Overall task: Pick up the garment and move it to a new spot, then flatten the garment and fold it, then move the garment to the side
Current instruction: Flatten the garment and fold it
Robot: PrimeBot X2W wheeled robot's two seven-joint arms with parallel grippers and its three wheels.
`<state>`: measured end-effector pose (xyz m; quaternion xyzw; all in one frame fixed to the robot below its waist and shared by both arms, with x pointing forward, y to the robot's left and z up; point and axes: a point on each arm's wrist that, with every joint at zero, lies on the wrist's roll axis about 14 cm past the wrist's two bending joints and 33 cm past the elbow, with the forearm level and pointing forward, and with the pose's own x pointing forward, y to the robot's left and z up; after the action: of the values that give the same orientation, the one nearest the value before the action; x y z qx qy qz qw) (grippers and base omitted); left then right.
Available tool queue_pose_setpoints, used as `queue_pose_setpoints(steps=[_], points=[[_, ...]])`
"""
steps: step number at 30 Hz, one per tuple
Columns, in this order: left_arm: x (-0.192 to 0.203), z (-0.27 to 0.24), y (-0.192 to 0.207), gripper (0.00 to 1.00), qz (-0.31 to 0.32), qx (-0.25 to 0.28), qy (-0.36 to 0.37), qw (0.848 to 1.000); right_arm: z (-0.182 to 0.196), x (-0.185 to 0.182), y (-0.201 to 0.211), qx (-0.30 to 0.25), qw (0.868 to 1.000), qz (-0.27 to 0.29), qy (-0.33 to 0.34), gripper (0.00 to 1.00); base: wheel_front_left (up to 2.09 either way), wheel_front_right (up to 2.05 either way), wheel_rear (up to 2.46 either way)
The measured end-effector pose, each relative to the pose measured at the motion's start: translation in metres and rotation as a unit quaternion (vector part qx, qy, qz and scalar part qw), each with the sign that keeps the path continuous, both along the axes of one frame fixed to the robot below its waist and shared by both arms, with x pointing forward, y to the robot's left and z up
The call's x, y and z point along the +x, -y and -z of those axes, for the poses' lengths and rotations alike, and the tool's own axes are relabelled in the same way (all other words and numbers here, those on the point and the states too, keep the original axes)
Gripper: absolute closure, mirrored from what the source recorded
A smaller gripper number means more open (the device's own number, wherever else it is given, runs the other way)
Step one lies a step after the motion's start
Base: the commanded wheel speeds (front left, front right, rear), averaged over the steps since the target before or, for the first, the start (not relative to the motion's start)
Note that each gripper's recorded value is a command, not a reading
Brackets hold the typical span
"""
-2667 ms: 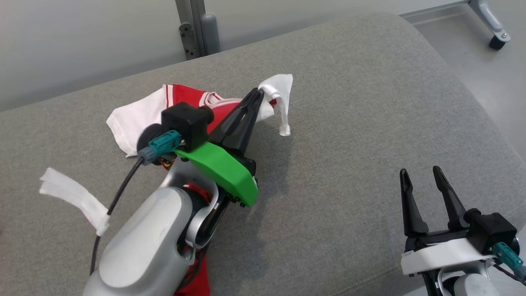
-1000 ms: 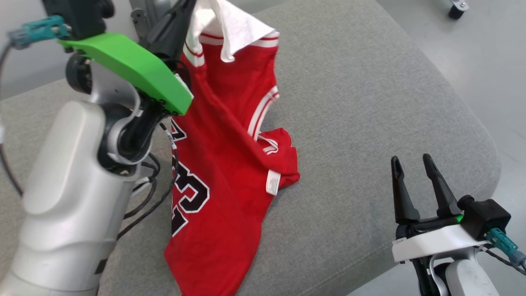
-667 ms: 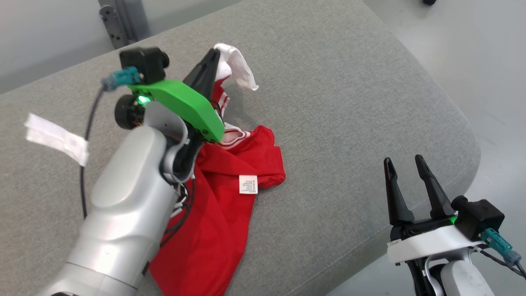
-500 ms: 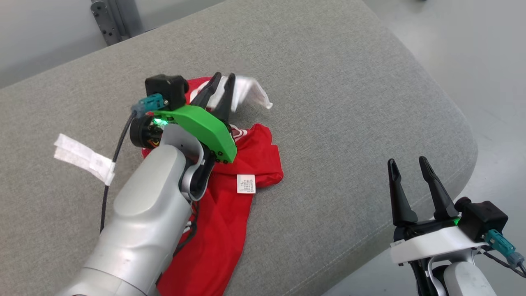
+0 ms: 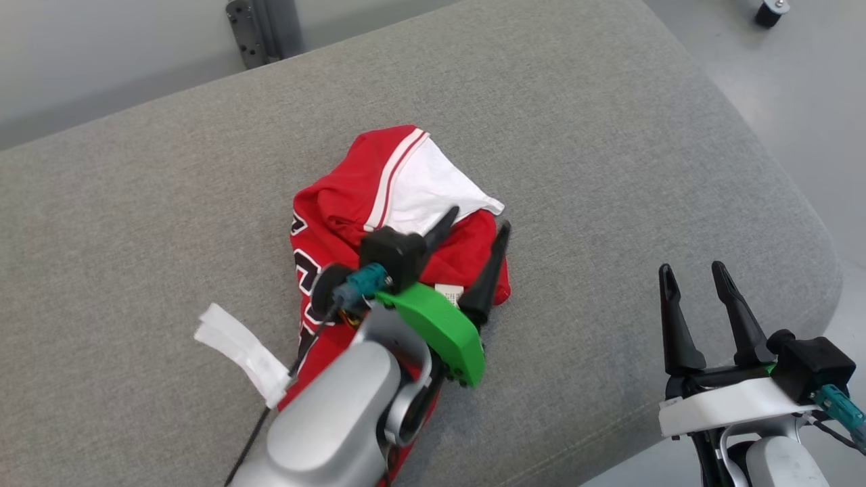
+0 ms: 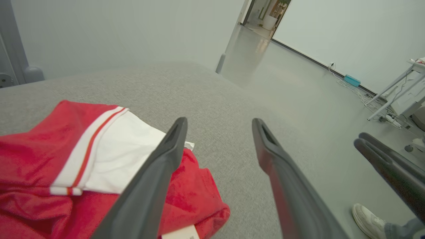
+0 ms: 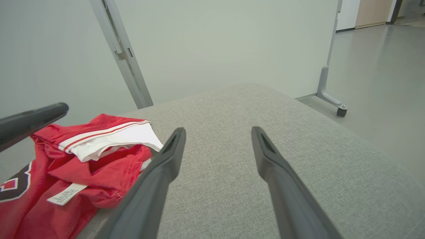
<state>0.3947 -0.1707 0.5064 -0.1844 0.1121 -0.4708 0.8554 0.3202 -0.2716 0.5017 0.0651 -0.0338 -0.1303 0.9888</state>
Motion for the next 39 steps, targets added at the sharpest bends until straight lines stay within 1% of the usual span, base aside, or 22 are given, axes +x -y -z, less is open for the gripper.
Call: queue_pose_setpoints(steps=[3,5,7,9,11,22,32,33,34,35,36,37,39], points=[[-0.035,0.021,-0.005,0.0,0.043,0.049,-0.02,0.998,-0.001,0.005,-0.005,0.0,1.0,-0.01,0.003,0.0,0.0,0.0,0.0],[-0.049,0.035,-0.012,0.0,0.056,0.082,-0.032,0.995,-0.001,0.008,-0.01,0.0,1.0,-0.018,0.004,0.0,0.0,0.0,0.0],[-0.057,0.045,-0.015,0.0,0.063,0.1,-0.055,0.991,-0.001,0.011,-0.012,0.001,1.0,-0.023,0.005,0.0,0.0,0.0,0.0],[-0.066,0.051,-0.014,0.0,0.069,0.101,-0.083,0.989,-0.002,0.013,-0.013,0.0,1.0,-0.025,0.006,0.0,0.0,0.0,0.0],[-0.067,0.056,-0.013,0.0,0.068,0.102,-0.105,0.987,-0.001,0.014,-0.015,0.001,1.0,-0.027,0.004,0.0,0.0,0.0,0.0],[-0.056,0.068,0.002,0.0,0.058,0.103,-0.153,0.981,0.005,0.006,-0.002,0.008,1.0,-0.002,-0.007,0.0,0.0,0.0,0.0],[-0.035,0.091,-0.005,0.0,0.012,0.108,-0.218,0.97,0.009,0.003,0.002,0.012,1.0,0.007,-0.013,0.0,0.0,0.0,0.0],[-0.034,0.093,-0.006,0.22,0.009,0.11,-0.222,0.969,0.009,0.003,0.002,0.013,1.0,0.006,-0.014,0.0,0.0,0.0,0.0],[-0.031,0.094,-0.006,0.33,0.004,0.108,-0.224,0.969,0.01,0.004,0.001,0.013,1.0,0.005,-0.015,0.0,0.0,0.0,0.0],[-0.028,0.095,-0.007,0.39,-0.001,0.108,-0.224,0.969,0.01,0.005,0.0,0.013,1.0,0.003,-0.015,0.0,0.0,0.0,0.0],[-0.026,0.097,-0.008,0.53,-0.002,0.111,-0.225,0.968,0.01,0.006,-0.001,0.013,1.0,0.002,-0.015,0.0,0.0,0.0,0.0],[-0.025,0.099,-0.009,0.57,-0.005,0.114,-0.226,0.967,0.01,0.006,-0.001,0.013,1.0,0.0,-0.015,0.0,0.0,0.0,0.0],[-0.024,0.105,-0.011,0.67,-0.009,0.119,-0.232,0.965,0.01,0.008,-0.002,0.012,1.0,-0.002,-0.014,0.0,0.0,0.0,0.0]])
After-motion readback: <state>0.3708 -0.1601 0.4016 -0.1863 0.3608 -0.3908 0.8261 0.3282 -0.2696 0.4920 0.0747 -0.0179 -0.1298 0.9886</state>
